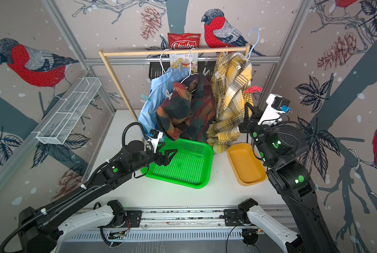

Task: Remove the clothespins securing long-sleeve shirts to the hanger
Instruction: Pick up the hanger from the clothesline.

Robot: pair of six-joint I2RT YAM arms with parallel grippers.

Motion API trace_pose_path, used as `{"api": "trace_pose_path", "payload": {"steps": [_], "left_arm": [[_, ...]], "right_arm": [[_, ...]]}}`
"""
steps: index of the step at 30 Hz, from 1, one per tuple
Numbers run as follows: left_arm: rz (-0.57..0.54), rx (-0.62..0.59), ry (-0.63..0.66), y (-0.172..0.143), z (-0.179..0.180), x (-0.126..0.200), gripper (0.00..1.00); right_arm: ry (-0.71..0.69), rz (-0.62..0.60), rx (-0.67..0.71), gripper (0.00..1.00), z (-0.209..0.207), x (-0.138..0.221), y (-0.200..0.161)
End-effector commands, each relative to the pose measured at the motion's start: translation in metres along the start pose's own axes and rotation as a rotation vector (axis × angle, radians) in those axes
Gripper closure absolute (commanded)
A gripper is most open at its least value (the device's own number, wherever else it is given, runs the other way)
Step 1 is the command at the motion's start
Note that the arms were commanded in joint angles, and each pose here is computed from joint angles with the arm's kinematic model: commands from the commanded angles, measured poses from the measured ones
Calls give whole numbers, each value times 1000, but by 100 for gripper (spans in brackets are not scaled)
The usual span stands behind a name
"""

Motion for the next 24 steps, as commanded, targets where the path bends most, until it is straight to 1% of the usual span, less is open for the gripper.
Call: {"api": "trace_pose_path", "payload": {"steps": [1, 6, 10, 15, 18, 24], "left_arm": [[-14, -18, -33, 2, -17, -4, 9], [-30, -44, -124, 3, -55, -11, 10], [-17, -79, -173, -2, -84, -20, 9], [-5, -56, -197, -9, -94, -32, 9], [3, -69, -201, -9, -102, -40, 9], [2, -87, -199, -4, -113, -48, 9]], "right_arm": [[9, -53, -40, 100, 0, 13, 15], [-19, -44, -39, 100, -8, 27, 11], [-57, -60, -46, 100, -16, 42, 16], [-91, -94, -60, 100, -24, 61, 26], [-86, -106, -70, 100, -24, 70, 33], [-74, -118, -87, 100, -22, 77, 41]]}}
Point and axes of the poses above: each gripper's point midway between its finger pads, its own x axis back along the fingers, its own z axis along the line the jaws close on, y = z × x, the point moved 3 cm from there along x, back along the fingers, and after that the axes turned 5 degrees about -x, right-handed, at the moved point
